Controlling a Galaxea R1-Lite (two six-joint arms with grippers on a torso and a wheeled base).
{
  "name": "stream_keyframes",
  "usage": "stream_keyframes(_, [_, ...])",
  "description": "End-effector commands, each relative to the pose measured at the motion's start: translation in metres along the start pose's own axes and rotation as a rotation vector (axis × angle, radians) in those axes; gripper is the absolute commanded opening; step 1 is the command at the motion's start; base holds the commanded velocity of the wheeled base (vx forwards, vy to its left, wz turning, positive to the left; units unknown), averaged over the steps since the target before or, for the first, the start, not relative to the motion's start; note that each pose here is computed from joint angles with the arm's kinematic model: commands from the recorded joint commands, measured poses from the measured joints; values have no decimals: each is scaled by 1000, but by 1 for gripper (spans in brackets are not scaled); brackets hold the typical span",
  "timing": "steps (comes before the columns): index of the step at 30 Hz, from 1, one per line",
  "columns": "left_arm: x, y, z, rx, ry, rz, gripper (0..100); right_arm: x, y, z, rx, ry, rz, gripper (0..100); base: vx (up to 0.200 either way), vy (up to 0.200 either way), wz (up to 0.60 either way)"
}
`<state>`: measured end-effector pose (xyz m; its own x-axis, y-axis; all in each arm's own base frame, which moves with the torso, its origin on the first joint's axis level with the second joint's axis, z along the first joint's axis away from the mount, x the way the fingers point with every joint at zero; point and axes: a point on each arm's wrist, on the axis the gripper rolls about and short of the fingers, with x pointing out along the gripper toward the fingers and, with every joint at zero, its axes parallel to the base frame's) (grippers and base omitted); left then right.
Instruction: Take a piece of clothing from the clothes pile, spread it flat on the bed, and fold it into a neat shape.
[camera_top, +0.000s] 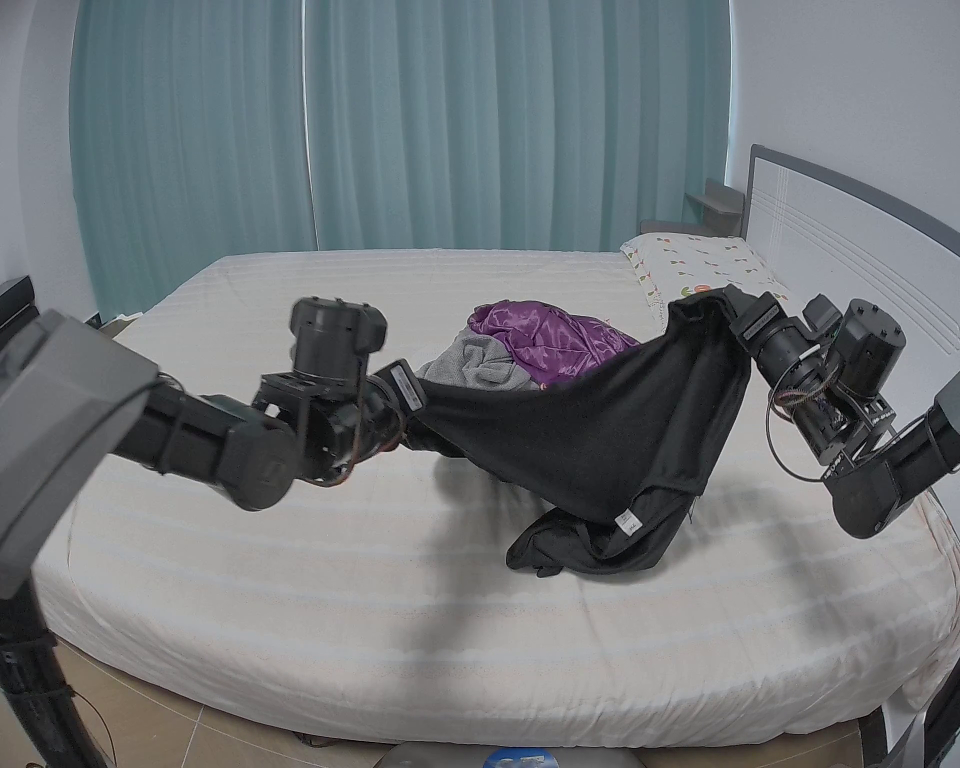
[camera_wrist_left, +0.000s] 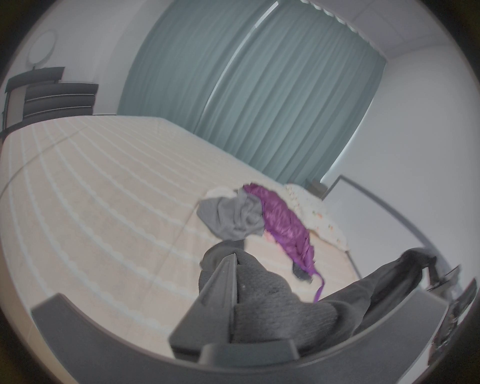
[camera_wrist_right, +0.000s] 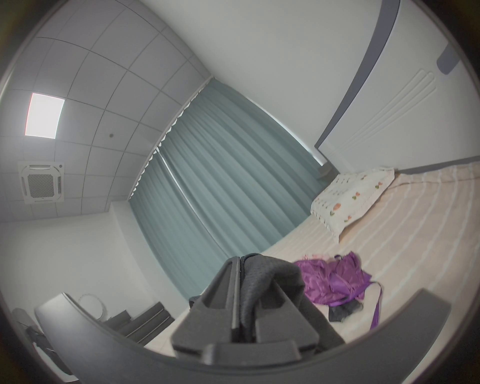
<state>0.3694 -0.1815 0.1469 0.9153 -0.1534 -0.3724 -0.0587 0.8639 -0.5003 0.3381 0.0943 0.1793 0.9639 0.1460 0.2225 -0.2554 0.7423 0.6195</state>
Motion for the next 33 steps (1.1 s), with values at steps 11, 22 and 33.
stream_keyframes(11, [-94,36,10,-75,-76,-36,0,-47,-3,-17,-40,210,-21,0,0,0,0])
stream_keyframes(22, [-67,54,-51,-33,48,-63,0,-65,-34,-69,-27,392,2,0,0,0,0])
stream_keyframes(33, [-74,79,-72,-52,133,-9,0,-81,-55,-93,-6,431,-91,0,0,0,0])
